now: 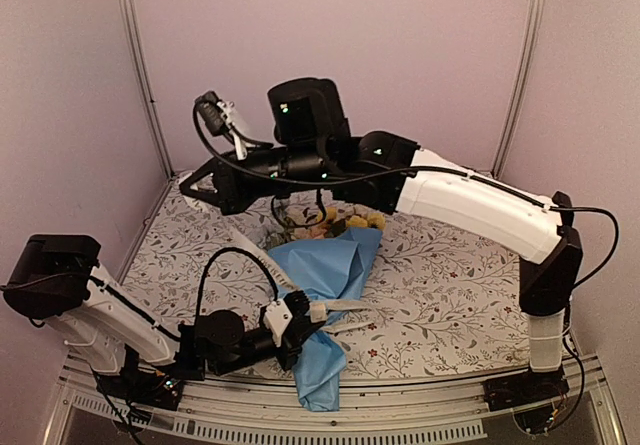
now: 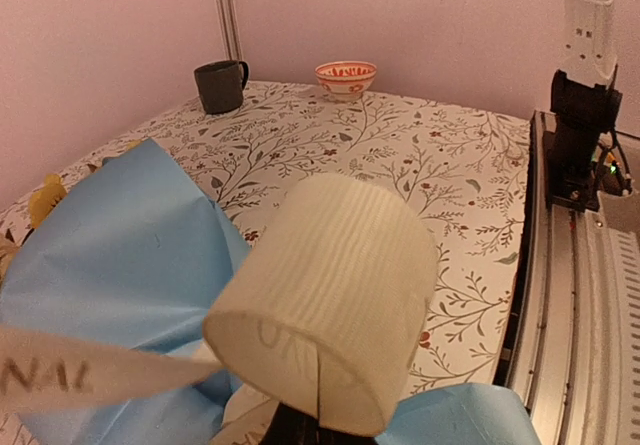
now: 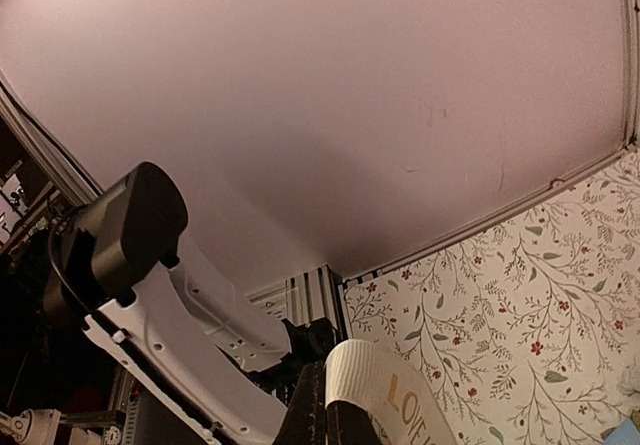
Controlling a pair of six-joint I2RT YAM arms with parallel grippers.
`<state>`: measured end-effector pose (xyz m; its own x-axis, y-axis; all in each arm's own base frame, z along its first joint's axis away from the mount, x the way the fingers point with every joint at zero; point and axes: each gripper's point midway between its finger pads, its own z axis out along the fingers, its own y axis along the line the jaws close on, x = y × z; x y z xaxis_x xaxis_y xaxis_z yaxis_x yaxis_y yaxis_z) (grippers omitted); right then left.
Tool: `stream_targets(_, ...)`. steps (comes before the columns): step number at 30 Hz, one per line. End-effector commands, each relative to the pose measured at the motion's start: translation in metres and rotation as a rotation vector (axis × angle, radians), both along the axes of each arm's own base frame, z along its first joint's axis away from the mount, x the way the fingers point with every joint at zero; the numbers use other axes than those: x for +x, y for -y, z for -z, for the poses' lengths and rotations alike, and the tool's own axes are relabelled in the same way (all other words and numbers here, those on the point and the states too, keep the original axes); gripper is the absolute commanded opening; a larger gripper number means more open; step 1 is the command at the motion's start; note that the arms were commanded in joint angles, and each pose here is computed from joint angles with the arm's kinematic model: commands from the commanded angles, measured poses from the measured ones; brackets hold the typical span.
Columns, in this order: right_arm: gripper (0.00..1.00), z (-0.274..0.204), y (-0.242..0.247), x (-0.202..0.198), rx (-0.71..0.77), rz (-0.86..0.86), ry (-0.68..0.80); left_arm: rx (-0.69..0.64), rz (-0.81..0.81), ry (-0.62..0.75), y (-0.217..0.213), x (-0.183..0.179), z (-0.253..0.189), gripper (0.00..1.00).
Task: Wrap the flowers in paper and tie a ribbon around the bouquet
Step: Place the right side of the ribbon at the center of the board.
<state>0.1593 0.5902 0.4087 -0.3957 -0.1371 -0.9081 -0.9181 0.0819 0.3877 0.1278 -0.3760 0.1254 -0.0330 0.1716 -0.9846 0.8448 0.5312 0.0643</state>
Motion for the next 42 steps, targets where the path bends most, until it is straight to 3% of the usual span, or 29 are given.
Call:
stream_targets(1, 0.0, -0.003, -0.011, -0.003, 0.029, 0.003, -0.062, 0.021, 0.012, 0.01, 0.005, -0.006, 0.003, 0.0)
stream_targets(13, 0.03, 0.067, -0.035, -0.015, -0.088, -0.083, -0.185, 0.011, 0.009, 0.002, 0.009, -0.006, 0.004, 0.0)
stream_targets(15, 0.15, 0.074, -0.033, -0.017, -0.111, -0.086, -0.193, 0.013, 0.003, 0.001, 0.009, -0.004, 0.005, 0.0)
stream_targets(18, 0.5, 0.087, -0.031, -0.02, -0.165, -0.077, -0.203, 0.012, -0.009, -0.003, 0.007, -0.003, 0.006, 0.0)
stream_targets(20, 0.67, 0.095, -0.028, -0.021, -0.199, -0.068, -0.195, 0.011, -0.011, -0.005, 0.006, -0.003, 0.006, 0.0)
stream_targets(25, 0.87, 0.099, -0.013, -0.009, -0.266, 0.022, -0.156, 0.004, -0.008, -0.015, 0.005, -0.003, 0.006, 0.0)
stream_targets(31, 0.95, 0.076, 0.014, 0.001, -0.28, 0.04, -0.085, -0.011, -0.006, -0.025, 0.001, -0.004, 0.004, 0.0)
stream_targets(37, 0.96, 0.043, 0.081, 0.022, -0.269, 0.073, 0.028, -0.063, 0.028, -0.079, -0.001, -0.005, -0.003, 0.0)
stream_targets(42, 0.92, 0.062, 0.142, -0.01, -0.238, -0.137, 0.05, -0.094, 0.069, -0.112, -0.004, -0.008, -0.009, 0.0)
